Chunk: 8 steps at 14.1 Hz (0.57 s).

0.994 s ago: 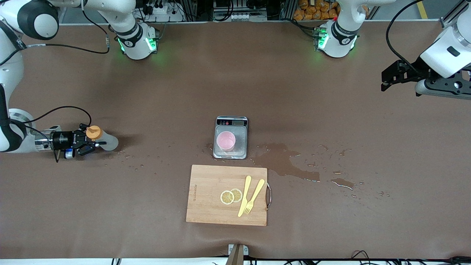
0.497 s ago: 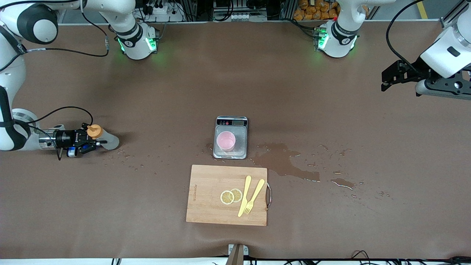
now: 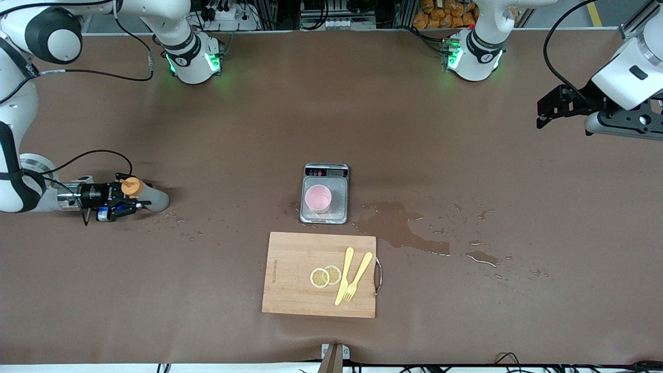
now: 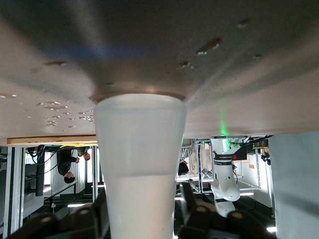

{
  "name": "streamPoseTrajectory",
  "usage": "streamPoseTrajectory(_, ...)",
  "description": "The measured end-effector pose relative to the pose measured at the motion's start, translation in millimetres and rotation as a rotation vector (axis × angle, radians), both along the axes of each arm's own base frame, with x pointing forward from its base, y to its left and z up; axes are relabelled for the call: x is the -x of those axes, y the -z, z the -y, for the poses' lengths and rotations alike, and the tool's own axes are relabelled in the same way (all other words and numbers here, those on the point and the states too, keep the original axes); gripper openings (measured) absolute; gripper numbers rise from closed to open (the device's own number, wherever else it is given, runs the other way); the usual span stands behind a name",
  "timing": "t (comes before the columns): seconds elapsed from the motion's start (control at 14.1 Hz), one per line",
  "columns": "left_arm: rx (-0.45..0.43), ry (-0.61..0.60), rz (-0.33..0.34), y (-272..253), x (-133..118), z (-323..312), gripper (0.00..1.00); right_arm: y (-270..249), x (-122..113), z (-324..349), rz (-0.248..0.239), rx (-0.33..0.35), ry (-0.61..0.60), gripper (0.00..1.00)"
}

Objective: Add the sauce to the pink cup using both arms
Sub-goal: 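Set the bottle upright on the table and open the right gripper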

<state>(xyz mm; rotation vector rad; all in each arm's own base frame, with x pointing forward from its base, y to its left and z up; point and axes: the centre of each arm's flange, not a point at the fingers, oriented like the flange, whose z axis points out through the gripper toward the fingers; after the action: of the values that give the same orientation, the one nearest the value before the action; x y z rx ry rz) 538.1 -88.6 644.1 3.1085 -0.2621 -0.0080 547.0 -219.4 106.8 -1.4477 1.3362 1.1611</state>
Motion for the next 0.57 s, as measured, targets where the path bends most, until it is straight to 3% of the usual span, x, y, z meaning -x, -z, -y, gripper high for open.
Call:
streamPoseTrajectory(0.07,0.000,0.000,0.000,0.0,0.0,0.0,1.00,-1.0,-1.1,0.6,0.003,0.002,0.000,0.80)
streamPoseTrajectory(0.21,0.000,0.000,0.000,0.1,0.0,0.0,1.00,-5.0,-5.3,3.0,0.015,0.009,-0.001,0.84)
streamPoseTrajectory(0.35,0.000,0.000,0.000,0.2,-0.1,0.0,1.00,-14.0,-13.2,9.6,0.033,0.031,-0.006,0.99)
streamPoseTrajectory(0.57,0.000,0.000,-0.001,0.3,-0.2,-0.1,1.00,-37.9,-28.2,31.0,0.062,0.100,-0.020,1.00)
